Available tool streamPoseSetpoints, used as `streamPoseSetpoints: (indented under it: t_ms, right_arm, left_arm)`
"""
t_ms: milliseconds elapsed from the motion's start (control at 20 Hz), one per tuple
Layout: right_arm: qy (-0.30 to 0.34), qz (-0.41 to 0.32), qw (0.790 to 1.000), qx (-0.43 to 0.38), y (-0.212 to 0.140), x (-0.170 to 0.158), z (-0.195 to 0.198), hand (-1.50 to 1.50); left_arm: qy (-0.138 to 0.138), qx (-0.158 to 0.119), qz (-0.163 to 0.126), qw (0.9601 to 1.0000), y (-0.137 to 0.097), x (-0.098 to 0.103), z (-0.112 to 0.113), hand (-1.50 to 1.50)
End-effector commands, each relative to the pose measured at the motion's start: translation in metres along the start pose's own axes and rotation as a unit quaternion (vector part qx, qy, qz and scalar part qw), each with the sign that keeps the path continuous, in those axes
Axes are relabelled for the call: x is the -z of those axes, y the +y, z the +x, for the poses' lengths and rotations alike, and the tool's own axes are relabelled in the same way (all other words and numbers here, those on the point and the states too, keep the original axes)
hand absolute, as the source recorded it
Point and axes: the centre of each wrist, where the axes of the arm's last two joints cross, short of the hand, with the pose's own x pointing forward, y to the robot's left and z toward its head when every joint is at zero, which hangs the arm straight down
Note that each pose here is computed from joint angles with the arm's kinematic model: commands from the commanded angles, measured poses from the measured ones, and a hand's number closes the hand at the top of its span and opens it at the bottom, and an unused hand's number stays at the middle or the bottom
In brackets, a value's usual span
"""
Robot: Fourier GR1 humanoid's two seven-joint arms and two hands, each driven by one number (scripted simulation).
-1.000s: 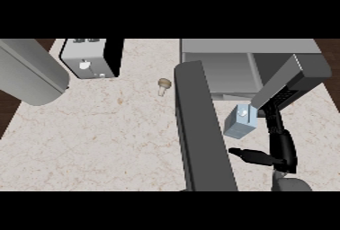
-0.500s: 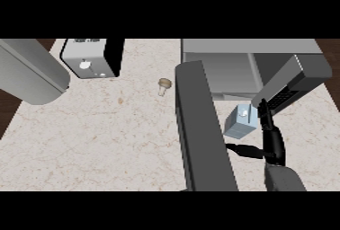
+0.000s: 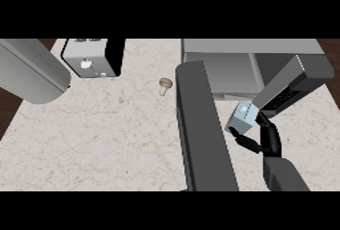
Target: Pick up the milk, place it into the microwave and close the microwave
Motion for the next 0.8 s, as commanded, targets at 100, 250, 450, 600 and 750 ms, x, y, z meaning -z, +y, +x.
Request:
streamPoseSetpoints:
  t_ms: [100,250,450,600,750]
  right_arm:
    - [-0.057,0.035,0.997,-0.024,-0.001,0.011,-0.002,1.5]
    - [-0.074,0.014,0.997,-0.027,-0.009,0.028,0.005,1.5]
    - [-0.081,0.038,0.996,-0.011,-0.041,0.009,-0.008,1.5]
    - [-0.085,0.039,0.996,-0.001,-0.051,0.009,-0.009,1.5]
    - [-0.11,0.075,0.991,0.024,-0.046,0.024,-0.001,1.5]
  left_arm:
    - [0.008,0.001,0.006,0.9999,0.006,0.004,-0.002,-1.5]
    - [-0.009,0.0,-0.001,1.0,-0.006,0.001,0.013,-1.5]
    - [-0.001,-0.007,0.0,1.0,0.002,-0.015,-0.002,-1.5]
    - [0.0,-0.006,-0.007,1.0,-0.005,-0.001,0.002,-1.5]
    - [0.002,-0.014,-0.007,0.9999,-0.001,0.003,0.0,-1.5]
